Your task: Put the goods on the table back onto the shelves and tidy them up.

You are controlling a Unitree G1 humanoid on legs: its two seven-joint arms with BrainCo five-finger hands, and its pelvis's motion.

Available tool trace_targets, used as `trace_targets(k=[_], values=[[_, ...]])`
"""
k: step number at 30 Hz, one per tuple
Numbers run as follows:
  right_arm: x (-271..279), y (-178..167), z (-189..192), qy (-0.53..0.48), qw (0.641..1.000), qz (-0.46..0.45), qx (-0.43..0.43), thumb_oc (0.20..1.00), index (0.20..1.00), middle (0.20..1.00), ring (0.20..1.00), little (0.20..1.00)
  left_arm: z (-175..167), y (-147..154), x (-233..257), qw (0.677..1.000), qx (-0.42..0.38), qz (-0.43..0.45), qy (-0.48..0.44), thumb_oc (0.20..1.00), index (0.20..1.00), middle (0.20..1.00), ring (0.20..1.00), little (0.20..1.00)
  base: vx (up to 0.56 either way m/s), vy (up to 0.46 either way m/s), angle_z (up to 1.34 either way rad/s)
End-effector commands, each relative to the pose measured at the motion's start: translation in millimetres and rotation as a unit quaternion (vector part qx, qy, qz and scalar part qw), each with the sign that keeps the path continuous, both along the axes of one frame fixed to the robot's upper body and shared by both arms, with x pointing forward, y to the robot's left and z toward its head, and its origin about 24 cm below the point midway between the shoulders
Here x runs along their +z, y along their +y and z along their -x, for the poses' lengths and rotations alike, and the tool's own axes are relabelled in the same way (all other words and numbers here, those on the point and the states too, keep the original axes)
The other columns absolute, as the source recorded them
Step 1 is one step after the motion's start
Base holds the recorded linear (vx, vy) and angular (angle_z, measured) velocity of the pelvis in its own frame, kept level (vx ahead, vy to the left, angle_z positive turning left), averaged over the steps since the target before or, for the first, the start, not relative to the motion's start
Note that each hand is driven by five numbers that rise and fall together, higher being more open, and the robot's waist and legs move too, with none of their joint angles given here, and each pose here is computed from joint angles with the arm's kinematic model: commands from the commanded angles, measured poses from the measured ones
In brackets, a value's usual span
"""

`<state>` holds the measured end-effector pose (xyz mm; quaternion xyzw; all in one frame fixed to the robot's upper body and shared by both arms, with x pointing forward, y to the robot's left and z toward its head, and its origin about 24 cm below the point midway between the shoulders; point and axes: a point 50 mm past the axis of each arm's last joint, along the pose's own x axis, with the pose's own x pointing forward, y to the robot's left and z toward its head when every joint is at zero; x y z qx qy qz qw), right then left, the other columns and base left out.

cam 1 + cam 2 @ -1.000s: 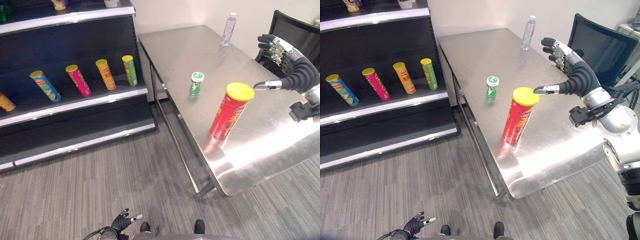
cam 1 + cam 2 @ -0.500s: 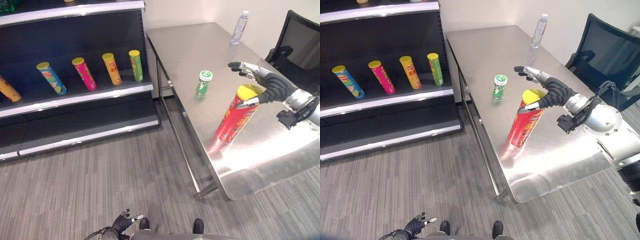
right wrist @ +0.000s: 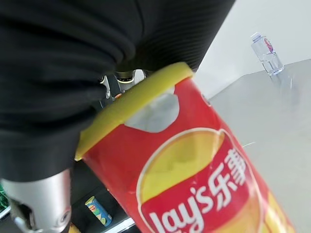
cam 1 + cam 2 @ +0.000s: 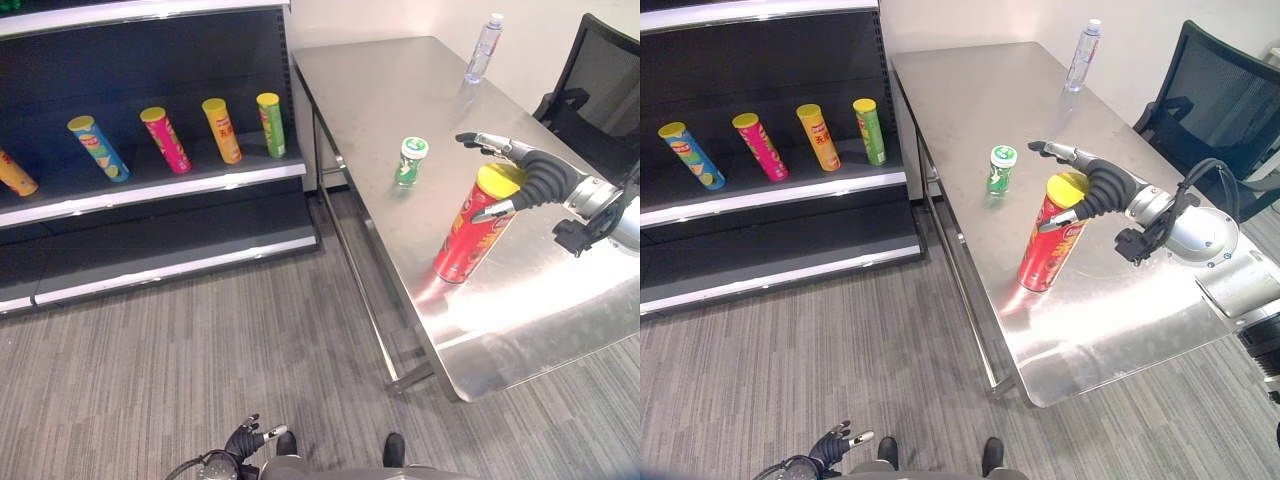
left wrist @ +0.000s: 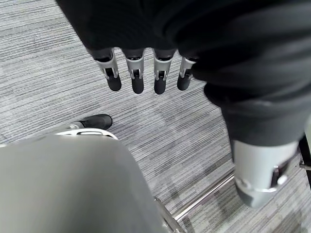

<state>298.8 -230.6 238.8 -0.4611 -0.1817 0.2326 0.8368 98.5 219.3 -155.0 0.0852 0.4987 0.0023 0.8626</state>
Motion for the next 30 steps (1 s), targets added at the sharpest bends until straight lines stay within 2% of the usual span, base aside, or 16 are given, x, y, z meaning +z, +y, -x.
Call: trace_targets(k=[1,16,28,29,30], values=[[16.3,-0.6,3.3,-0.03,0.999,0.024,0.004,1.0,1.0,1.0,1.0,1.0,-21.8,-0.1,6.1,0.999,-0.04,-0.015,-0.03,1.0,1.0,1.0,1.0,1.0,0.0,0.0,0.0],[10.0,-7.0,18.8,-0.013,0.997,0.075,0.003,1.0,1.0,1.0,1.0,1.0,-28.4,-3.3,7.8,0.998,-0.055,-0.009,-0.037,1.0,1.0,1.0,1.0,1.0,0.0,0.0,0.0],[3.2,-10.6,18.9,0.0,0.997,0.082,-0.005,1.0,1.0,1.0,1.0,1.0,-32.5,-4.3,9.1,0.997,-0.06,-0.009,-0.043,1.0,1.0,1.0,1.0,1.0,0.0,0.0,-0.01],[1.9,-10.8,18.5,0.003,0.996,0.086,-0.006,0.548,0.548,0.548,0.548,0.548,-32.4,-4.9,9.0,0.997,-0.061,-0.008,-0.043,1.0,1.0,1.0,1.0,1.0,0.0,0.0,0.0],[1.6,-11.3,18.7,0.0,0.996,0.087,-0.009,0.2,0.2,0.2,0.2,0.2,-31.9,-5.2,8.8,0.997,-0.06,-0.008,-0.043,1.0,1.0,1.0,1.0,1.0,0.0,0.0,0.0]])
